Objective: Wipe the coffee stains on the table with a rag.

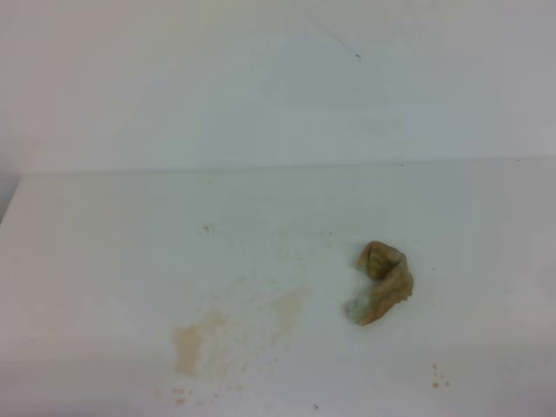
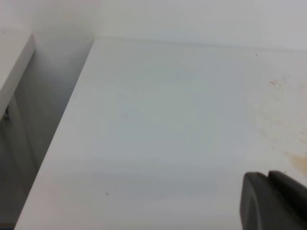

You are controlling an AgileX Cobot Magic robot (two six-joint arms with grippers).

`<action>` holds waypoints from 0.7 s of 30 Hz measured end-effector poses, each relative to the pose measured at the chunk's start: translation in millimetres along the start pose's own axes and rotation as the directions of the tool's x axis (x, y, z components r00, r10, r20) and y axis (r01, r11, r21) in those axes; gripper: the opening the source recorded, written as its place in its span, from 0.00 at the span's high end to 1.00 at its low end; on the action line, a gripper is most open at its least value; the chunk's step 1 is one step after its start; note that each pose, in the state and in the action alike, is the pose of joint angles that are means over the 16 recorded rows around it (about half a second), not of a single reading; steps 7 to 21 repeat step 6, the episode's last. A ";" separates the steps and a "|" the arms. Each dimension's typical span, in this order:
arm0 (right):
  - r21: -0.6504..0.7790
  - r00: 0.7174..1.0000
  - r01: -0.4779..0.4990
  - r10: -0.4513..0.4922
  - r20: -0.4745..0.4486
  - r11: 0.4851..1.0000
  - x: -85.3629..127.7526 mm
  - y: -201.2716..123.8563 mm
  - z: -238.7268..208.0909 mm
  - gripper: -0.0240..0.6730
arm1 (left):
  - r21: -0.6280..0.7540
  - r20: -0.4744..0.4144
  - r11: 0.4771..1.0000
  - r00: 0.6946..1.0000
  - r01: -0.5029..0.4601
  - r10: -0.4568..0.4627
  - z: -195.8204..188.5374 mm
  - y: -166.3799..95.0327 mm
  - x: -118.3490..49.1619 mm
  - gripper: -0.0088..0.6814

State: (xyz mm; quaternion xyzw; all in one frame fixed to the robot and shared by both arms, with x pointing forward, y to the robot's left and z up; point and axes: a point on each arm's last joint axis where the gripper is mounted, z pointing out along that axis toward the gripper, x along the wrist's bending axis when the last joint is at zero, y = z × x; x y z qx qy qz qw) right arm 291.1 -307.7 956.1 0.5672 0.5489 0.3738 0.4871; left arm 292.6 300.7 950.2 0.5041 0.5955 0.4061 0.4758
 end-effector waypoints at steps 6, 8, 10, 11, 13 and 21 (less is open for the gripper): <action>0.000 1.000 0.000 0.000 0.000 1.000 0.0 0.0 0.0 0.96 | 0.000 0.000 1.000 1.000 0.000 0.000 0.0 0.0 0.0 0.99; 0.000 1.000 0.000 0.000 0.000 1.000 0.0 0.0 0.0 0.96 | 0.000 0.000 1.000 1.000 0.000 0.000 0.0 0.0 0.0 0.99; 0.000 1.000 0.000 0.000 0.000 1.000 0.0 0.0 0.0 0.96 | 0.000 0.000 1.000 1.000 0.000 0.000 0.0 0.0 0.0 0.99; 0.000 1.000 0.000 0.000 0.000 1.000 0.0 0.0 0.0 0.96 | 0.000 0.000 1.000 1.000 0.000 0.000 0.0 0.0 0.0 0.99; 0.000 1.000 0.000 0.000 0.000 1.000 0.0 0.0 0.0 0.96 | 0.000 0.000 1.000 1.000 0.000 0.000 0.0 0.0 0.0 0.99; 0.000 1.000 0.000 0.000 0.000 1.000 0.0 0.0 0.0 0.96 | 0.000 0.000 1.000 1.000 0.000 0.000 0.0 0.0 0.0 0.99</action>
